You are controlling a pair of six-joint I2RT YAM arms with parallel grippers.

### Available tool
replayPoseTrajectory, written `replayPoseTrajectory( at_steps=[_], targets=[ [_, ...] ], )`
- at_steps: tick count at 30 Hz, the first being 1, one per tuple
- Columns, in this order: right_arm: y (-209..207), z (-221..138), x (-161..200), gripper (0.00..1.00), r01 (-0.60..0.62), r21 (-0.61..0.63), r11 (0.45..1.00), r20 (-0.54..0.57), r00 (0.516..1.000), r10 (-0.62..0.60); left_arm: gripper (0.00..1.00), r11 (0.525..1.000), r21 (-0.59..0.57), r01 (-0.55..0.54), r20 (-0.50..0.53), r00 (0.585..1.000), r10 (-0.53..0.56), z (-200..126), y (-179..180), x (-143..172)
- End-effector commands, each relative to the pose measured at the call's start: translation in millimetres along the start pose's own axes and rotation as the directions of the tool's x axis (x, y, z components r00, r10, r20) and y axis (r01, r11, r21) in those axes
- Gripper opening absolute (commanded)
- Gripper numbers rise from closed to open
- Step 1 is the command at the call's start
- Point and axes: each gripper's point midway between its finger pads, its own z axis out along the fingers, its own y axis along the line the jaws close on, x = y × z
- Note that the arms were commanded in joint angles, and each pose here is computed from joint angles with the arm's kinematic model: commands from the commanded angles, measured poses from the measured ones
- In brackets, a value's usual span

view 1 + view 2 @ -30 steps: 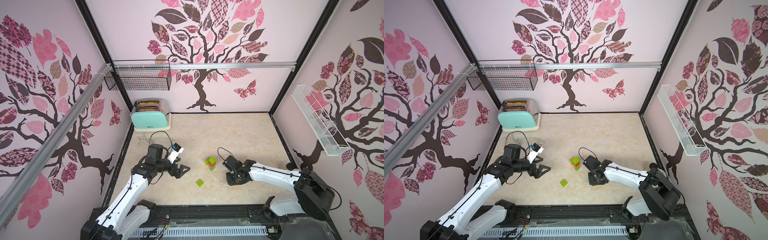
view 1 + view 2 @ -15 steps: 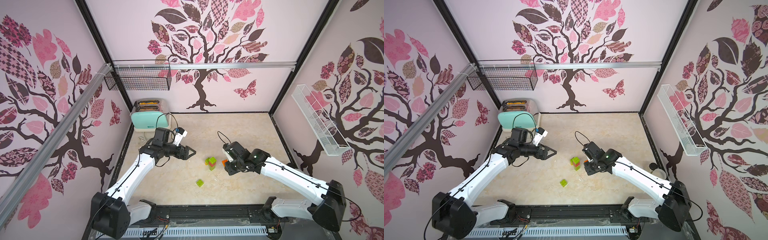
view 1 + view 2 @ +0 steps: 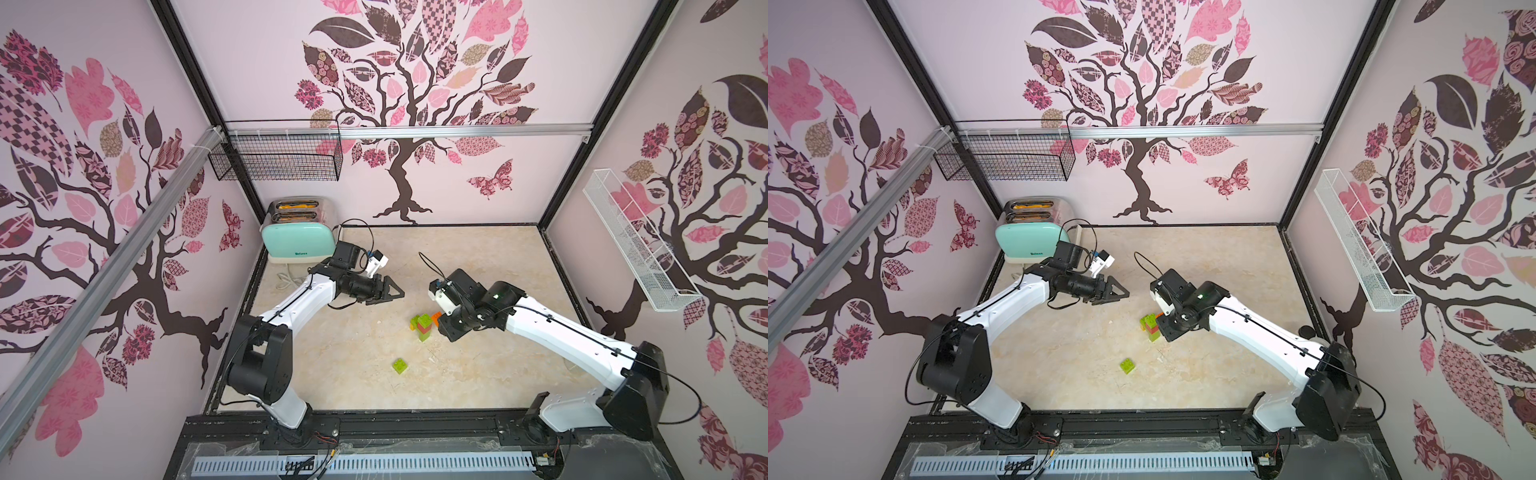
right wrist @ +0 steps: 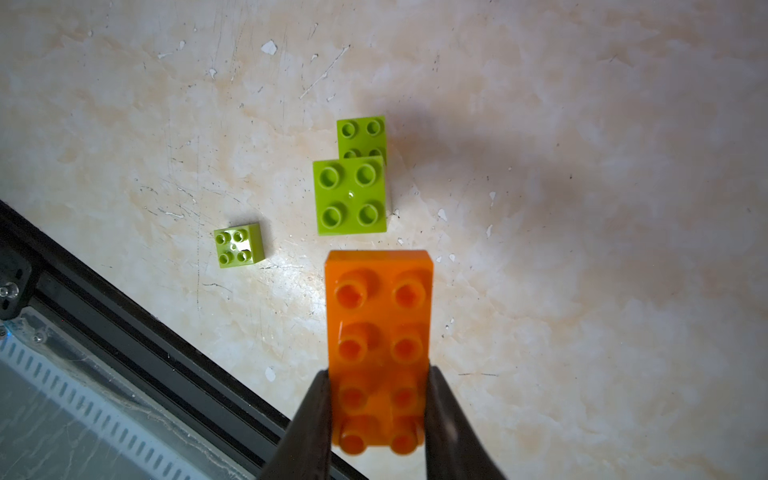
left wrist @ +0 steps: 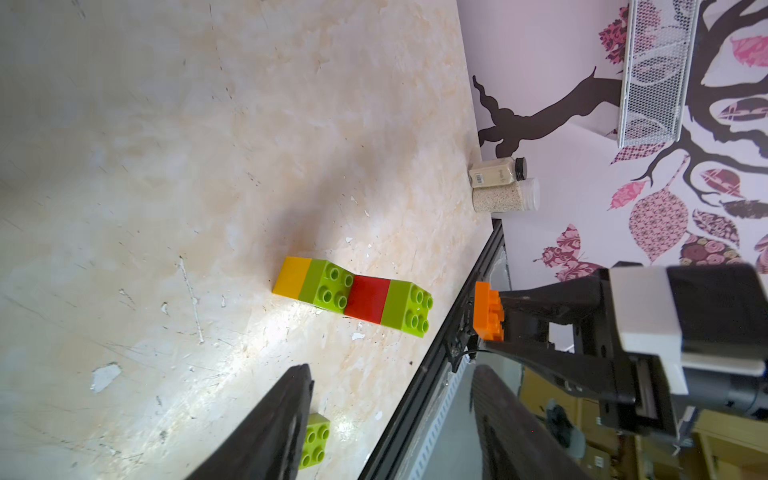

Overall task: Assemble a giraffe with lego
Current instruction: Pick up the lego brick from the center of the board, then assemble the lego brick with the lego brick.

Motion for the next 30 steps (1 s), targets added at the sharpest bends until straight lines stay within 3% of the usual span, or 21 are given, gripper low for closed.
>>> replayPoseTrajectory(
  at_steps=[1,14,30],
  targets=[
    [7,2,-10,0.16,0.042,-0.02,0.999,-0.015,0.999,-0.042,0.61,0.997,0.068,0.036,-0.051,0.998,-0.032,13,-13,2],
    [8,23,-20,0.15,0.075,-0.015,0.997,-0.061,0.995,-0.076,0.46,0.992,0.107,0.069,-0.174,0.984,-0.049,49,-15,11],
    [7,28,-22,0.15,0.054,-0.005,0.999,-0.105,0.993,-0.054,0.48,0.988,0.137,0.067,-0.218,0.975,-0.036,63,-16,18]
  ],
)
